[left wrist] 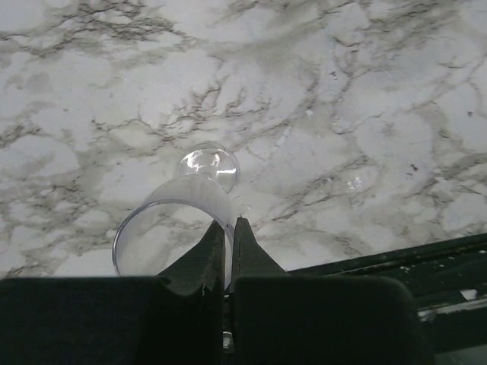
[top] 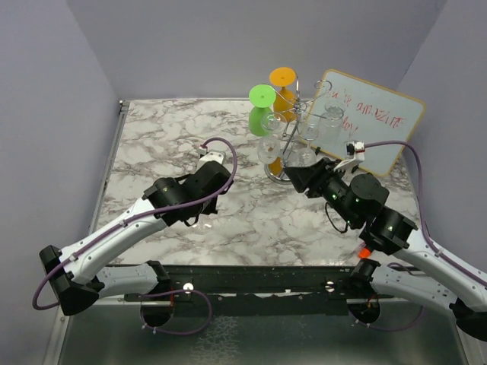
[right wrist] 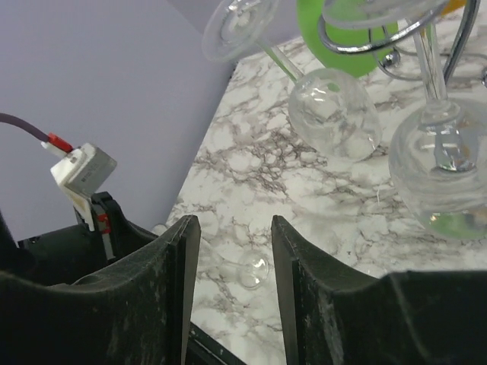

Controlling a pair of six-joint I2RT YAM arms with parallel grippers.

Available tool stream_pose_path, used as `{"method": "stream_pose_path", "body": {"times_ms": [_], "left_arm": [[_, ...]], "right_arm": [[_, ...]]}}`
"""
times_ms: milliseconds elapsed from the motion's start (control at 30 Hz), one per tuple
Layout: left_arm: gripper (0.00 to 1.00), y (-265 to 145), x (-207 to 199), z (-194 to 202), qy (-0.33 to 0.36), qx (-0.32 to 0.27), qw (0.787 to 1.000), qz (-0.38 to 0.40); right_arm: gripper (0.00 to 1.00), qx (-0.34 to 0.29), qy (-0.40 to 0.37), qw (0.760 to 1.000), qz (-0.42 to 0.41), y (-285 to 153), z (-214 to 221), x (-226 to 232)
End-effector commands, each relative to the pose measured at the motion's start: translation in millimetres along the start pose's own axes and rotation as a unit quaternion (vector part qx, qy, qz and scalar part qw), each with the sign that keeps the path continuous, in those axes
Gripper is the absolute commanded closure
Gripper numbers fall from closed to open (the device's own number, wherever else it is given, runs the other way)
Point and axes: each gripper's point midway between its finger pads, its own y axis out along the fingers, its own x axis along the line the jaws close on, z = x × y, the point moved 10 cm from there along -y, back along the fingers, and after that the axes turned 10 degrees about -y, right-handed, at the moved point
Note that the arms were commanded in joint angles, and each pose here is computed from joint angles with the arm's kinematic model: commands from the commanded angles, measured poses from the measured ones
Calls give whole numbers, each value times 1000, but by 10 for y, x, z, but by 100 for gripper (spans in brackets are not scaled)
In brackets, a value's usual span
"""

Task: Place the wine glass upside down on the wine glass rack

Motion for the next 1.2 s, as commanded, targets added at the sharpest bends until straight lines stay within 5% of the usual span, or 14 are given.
{"method": "stream_pose_path", "body": {"times_ms": [0, 333, 667, 1167], "left_arm": [[100, -200, -270, -154, -4, -1, 985, 173], [100, -149, -686, -286, -17, -38, 949, 313], [100, -165, -891, -247, -33, -126, 904, 408], [100, -169, -924, -109, -68, -161, 869, 463]], "right_arm": [[50, 52, 71, 995, 47, -87, 141, -62], [38, 76, 271, 947, 156, -327, 711, -456], [39, 69, 470, 859, 194, -304, 1124, -650], [37, 64, 555, 816, 148, 108, 1124, -442]]}}
